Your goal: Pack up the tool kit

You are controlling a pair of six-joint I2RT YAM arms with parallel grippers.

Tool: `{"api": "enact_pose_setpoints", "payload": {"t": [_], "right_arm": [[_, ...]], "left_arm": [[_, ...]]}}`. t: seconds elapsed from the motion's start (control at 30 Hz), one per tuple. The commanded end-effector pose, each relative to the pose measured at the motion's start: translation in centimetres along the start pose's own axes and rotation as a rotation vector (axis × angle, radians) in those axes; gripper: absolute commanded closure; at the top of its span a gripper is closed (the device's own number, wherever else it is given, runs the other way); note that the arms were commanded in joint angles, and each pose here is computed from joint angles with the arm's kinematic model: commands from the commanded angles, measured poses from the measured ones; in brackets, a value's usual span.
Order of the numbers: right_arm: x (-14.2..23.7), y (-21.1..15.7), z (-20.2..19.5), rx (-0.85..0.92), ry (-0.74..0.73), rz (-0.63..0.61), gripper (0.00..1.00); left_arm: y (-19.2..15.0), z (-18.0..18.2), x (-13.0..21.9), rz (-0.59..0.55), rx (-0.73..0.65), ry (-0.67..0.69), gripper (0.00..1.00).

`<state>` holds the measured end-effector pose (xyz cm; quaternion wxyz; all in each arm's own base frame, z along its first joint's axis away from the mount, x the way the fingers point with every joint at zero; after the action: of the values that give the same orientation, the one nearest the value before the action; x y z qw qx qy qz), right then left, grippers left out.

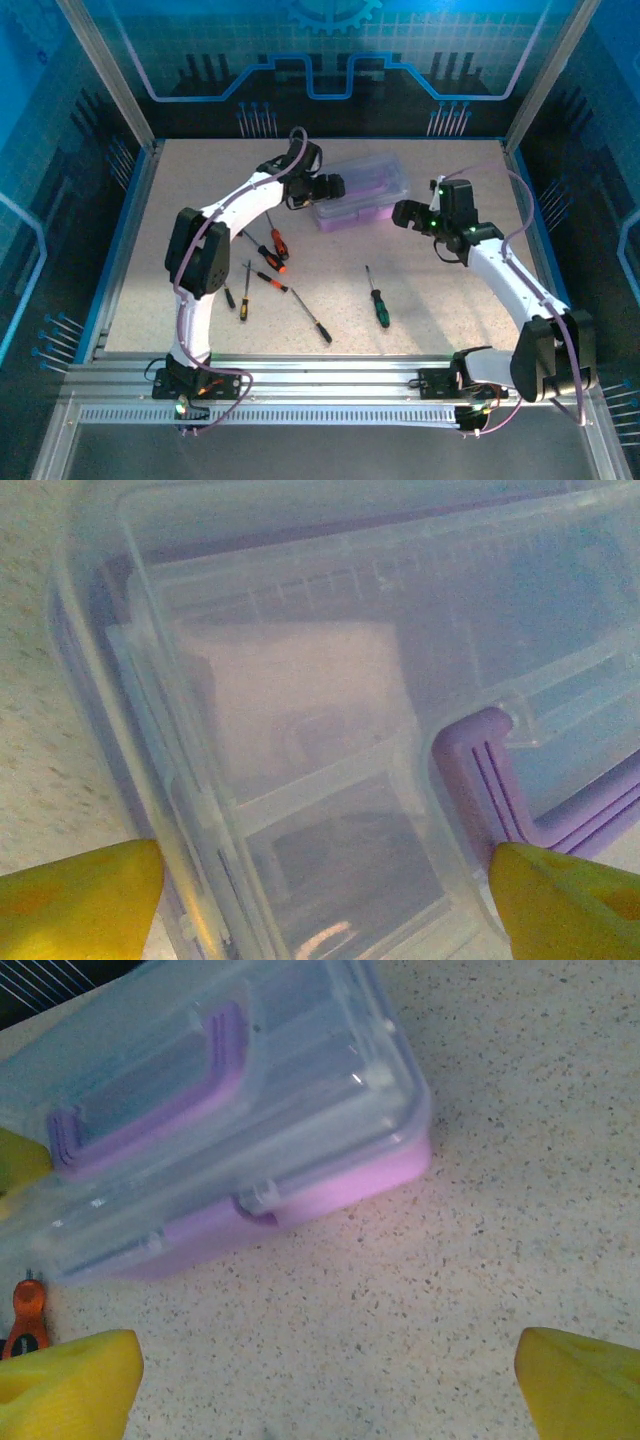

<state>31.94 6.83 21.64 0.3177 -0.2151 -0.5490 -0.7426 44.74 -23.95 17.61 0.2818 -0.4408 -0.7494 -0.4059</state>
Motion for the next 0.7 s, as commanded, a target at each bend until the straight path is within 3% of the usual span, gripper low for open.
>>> {"api": "enact_pose_setpoints", "payload": {"t": [0.0, 0.23, 0.47, 0.53, 0.67], "right_arm": [[-0.1, 1.6, 0.2, 0.001, 0.002, -0.041, 0.04], [-1.5, 2.0, 0.2, -0.012, 0.011, -0.012, 0.05], [-2.9, 1.8, -0.5, -0.084, -0.056, 0.049, 0.08], [-2.9, 1.3, -1.0, -0.112, -0.081, 0.048, 0.09], [-3.1, 0.6, -1.5, -0.158, -0.051, 0.031, 0.20]], "left_arm": [[-3.4, -1.6, 0.4, 0.121, 0.011, -0.043, 0.14], [-5.3, -5.0, 3.2, 0.104, -0.062, -0.128, 0.11], [-1.8, -5.7, 7.6, -0.059, -0.224, 0.009, 0.04], [-0.4, -5.7, 7.7, -0.095, -0.261, 0.047, 0.03], [2.0, -6.3, 6.5, -0.134, -0.346, 0.095, 0.03]]}}
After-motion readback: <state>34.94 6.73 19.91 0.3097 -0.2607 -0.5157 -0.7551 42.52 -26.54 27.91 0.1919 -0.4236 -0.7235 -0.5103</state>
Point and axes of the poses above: each hand's point on the last joint's axis, 136 mm out from that joint toward the fingers, its own x axis back along the fingers, its own z axis along the line the jaws close on, y = z × x, the point moved 7 cm from there along x, back along the fingers, and after that the axes turned 6 degrees about x, right-handed, at the moved point
